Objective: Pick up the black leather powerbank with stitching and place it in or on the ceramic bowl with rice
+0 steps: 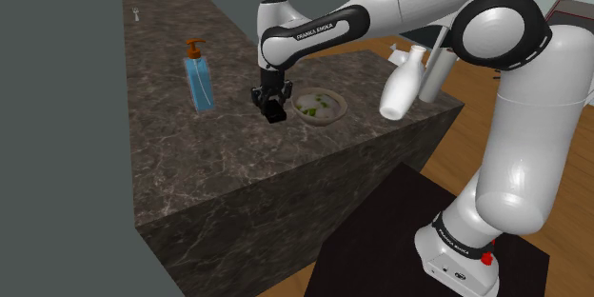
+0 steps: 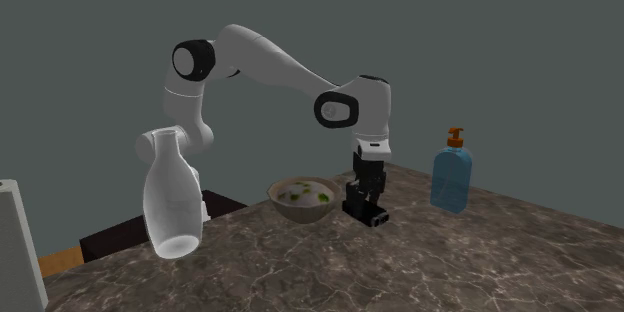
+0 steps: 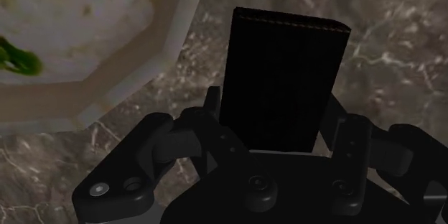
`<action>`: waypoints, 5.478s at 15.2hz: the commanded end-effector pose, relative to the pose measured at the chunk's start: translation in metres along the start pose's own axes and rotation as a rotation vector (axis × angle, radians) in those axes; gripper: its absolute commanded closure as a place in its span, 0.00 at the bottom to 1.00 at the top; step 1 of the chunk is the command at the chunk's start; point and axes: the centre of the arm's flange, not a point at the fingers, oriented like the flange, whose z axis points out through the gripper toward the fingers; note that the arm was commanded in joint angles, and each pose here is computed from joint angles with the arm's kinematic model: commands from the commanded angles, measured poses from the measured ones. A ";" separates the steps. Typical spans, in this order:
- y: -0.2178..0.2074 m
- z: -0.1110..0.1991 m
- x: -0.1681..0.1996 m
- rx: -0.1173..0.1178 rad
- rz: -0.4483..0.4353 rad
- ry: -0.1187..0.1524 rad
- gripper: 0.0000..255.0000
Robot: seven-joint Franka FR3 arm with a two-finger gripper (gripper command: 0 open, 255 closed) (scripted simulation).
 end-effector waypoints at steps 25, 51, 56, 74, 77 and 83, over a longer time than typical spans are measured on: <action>0.000 -0.105 -0.002 0.000 0.000 -0.001 1.00; 0.119 -0.163 -0.106 0.000 0.000 -0.001 1.00; 0.119 -0.137 -0.106 0.000 0.000 -0.001 1.00; 0.119 -0.098 -0.105 0.000 0.000 -0.001 0.00; 0.119 -0.098 -0.105 0.000 0.000 -0.001 0.00; 0.119 -0.148 -0.105 0.000 0.000 -0.001 0.00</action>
